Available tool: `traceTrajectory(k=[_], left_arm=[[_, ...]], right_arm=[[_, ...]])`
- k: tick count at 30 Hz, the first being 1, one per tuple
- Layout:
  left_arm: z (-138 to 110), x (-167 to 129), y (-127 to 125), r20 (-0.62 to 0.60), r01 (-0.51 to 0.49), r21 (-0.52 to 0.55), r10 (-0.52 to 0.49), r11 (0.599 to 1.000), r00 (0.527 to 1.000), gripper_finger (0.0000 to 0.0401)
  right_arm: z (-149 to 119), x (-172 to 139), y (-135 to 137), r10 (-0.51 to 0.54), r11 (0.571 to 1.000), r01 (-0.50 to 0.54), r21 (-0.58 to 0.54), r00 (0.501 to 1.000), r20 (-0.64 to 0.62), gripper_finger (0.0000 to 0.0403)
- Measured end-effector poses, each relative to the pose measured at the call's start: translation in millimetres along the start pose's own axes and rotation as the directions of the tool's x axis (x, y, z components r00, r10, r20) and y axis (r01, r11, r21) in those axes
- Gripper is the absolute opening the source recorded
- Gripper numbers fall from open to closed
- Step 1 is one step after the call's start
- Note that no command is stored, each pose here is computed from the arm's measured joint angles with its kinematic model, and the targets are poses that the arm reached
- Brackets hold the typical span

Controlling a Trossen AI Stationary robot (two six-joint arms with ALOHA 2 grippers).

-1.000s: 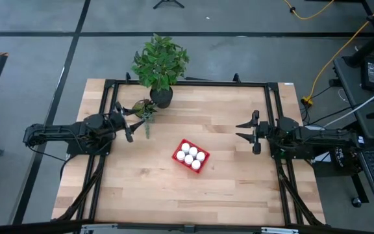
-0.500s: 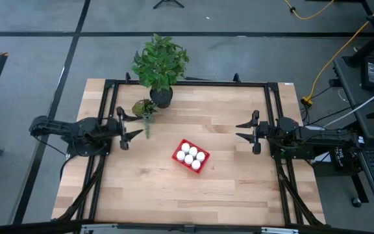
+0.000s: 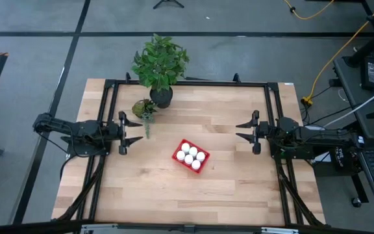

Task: Pick and place pill bottles into a basket
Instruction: Return to Home Position

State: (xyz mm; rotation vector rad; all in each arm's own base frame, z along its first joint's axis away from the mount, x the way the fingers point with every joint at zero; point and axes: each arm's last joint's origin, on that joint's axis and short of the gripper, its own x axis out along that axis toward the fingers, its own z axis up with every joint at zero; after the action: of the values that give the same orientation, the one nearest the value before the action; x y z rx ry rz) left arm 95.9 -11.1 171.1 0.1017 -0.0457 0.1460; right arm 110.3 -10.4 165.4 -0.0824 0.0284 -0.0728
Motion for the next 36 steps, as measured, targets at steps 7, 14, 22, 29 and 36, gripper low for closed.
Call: traceTrajectory(k=[7, 14, 22, 29, 36], left_arm=[[1, 0, 4, 0.009, -0.034, -0.003, 0.034, 0.999, 0.999, 0.0246], [0, 1, 10, 0.003, -0.104, 0.053, 0.103, 0.993, 0.995, 0.0244], [-5, 3, 16, -0.021, 0.040, -0.038, -0.040, 0.998, 0.999, 0.0245], [-5, 3, 19, -0.024, 0.029, 0.046, -0.028, 0.999, 0.999, 0.0246], [-5, 3, 19, -0.024, 0.032, 0.036, -0.031, 0.999, 0.999, 0.0244]], right_arm=[[0, 0, 0, 0.000, 1.000, 0.000, 0.000, 1.000, 0.000, 0.0157], [0, 0, 0, 0.000, 1.000, 0.000, 0.000, 1.000, 0.000, 0.0157], [0, 0, 0, 0.000, 1.000, 0.000, 0.000, 1.000, 0.000, 0.0157], [0, 0, 0, 0.000, 1.000, 0.000, 0.000, 1.000, 0.000, 0.0157], [0, 0, 0, 0.000, 1.000, 0.000, 0.000, 1.000, 0.000, 0.0157]])
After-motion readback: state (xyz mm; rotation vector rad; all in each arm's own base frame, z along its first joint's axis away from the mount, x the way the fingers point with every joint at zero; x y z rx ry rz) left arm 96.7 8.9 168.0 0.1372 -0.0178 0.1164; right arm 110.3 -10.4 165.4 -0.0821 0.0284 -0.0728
